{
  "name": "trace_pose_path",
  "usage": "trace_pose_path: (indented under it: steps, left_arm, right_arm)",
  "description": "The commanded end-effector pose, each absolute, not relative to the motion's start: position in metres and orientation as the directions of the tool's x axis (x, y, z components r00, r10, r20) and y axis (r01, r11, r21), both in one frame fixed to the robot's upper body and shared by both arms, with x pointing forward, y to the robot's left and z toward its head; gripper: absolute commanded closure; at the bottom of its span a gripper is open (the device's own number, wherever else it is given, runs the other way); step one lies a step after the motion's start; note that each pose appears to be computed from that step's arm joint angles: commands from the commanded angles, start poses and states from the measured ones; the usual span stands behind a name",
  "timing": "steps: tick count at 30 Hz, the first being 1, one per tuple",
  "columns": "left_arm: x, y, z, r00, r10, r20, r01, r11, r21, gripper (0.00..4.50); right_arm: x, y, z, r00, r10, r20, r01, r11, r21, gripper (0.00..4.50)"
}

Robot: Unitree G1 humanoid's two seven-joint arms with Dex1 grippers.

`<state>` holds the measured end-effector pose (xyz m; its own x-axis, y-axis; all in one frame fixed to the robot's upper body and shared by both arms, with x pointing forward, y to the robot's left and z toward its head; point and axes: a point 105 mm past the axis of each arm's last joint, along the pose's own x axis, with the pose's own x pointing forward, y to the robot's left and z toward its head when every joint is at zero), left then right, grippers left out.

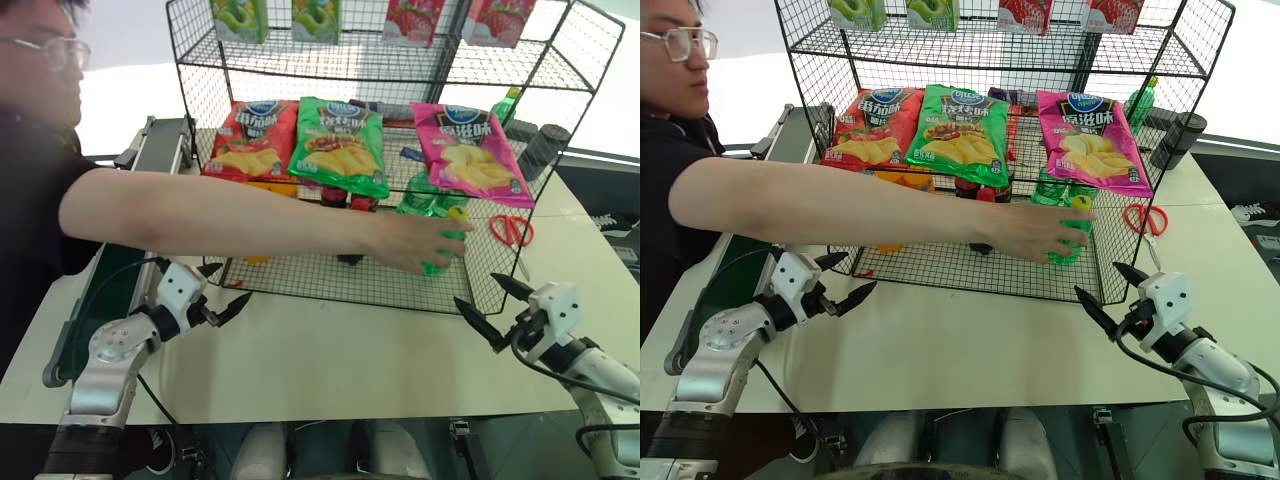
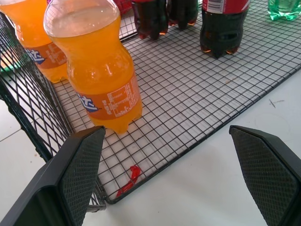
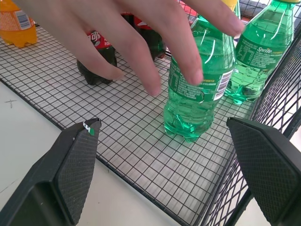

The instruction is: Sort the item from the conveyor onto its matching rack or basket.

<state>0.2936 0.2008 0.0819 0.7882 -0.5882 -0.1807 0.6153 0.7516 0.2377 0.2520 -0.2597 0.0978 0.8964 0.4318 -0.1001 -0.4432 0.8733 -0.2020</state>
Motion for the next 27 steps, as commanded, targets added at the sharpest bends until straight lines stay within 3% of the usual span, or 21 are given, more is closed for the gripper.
trace_pose_path:
  steps: [1,27]
  left_arm:
    - [0.2964,0.1986,0.0925,0.79,-0.596,-0.143,0.611,0.747,0.264,0.0]
    - [0.2927,0.196,0.0906,0.789,-0.598,-0.144,0.613,0.749,0.249,0.0]
  right_arm:
    - [0.2529,-0.2564,0.1107,0.895,0.441,-0.063,-0.443,0.865,-0.235,0.05]
    - [0.25,-0.2563,0.1109,0.898,0.435,-0.071,-0.439,0.867,-0.236,0.05]
